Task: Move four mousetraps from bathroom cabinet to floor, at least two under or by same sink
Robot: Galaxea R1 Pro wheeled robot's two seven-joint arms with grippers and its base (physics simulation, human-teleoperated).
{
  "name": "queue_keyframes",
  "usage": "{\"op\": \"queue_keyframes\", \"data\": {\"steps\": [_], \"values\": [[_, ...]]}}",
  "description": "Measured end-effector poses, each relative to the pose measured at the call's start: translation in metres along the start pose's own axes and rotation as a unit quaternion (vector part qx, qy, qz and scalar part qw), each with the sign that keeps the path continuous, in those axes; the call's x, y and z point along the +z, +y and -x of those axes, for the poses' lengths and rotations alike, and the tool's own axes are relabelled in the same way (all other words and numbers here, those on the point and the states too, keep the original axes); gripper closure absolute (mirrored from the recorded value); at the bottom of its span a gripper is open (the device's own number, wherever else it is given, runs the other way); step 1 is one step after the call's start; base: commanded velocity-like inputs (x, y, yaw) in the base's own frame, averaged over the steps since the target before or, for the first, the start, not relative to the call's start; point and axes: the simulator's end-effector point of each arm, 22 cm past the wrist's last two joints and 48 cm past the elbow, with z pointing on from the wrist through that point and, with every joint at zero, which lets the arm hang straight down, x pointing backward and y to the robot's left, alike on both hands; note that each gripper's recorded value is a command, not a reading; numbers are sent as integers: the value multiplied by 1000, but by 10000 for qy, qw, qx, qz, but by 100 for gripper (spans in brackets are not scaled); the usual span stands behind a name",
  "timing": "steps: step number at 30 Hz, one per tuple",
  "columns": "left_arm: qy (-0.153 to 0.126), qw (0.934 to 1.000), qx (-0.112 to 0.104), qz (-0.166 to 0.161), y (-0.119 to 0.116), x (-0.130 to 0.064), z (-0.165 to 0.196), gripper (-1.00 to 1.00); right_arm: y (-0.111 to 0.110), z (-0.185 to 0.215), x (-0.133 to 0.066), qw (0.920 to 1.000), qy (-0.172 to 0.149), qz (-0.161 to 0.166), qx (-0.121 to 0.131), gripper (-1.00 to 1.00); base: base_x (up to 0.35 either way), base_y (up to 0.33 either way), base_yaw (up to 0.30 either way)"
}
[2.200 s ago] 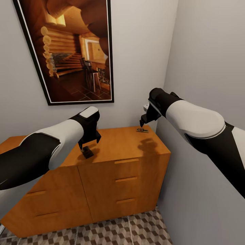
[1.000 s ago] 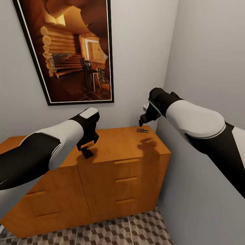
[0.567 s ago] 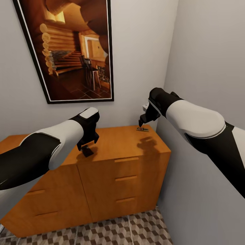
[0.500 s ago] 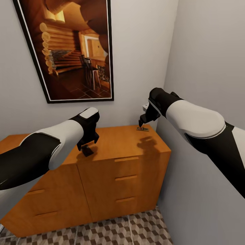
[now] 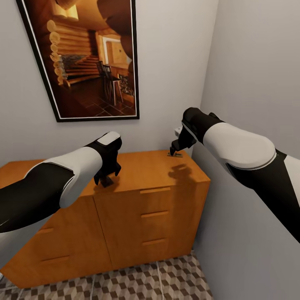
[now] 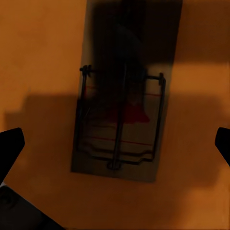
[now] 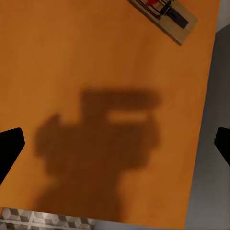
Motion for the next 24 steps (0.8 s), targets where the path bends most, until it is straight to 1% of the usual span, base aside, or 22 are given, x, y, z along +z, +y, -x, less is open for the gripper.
{"op": "queue_keyframes", "data": {"steps": [5,16,23,24], "values": [[1,10000,0,17,1,9,-4,-100,2,-5,7,10000,-11,-4,-4,-100,0,0,0],[-211,9997,17,-97,1,10,-5,-100,9,-15,10,9999,-100,7,-12,-100,0,0,0],[-196,9998,3,-100,1,10,-5,-100,15,-14,9,9998,-116,139,-4,-100,0,0,0],[-187,9998,-2,-101,1,10,-5,100,15,-14,9,9998,-115,147,-2,-100,0,0,0]]}}
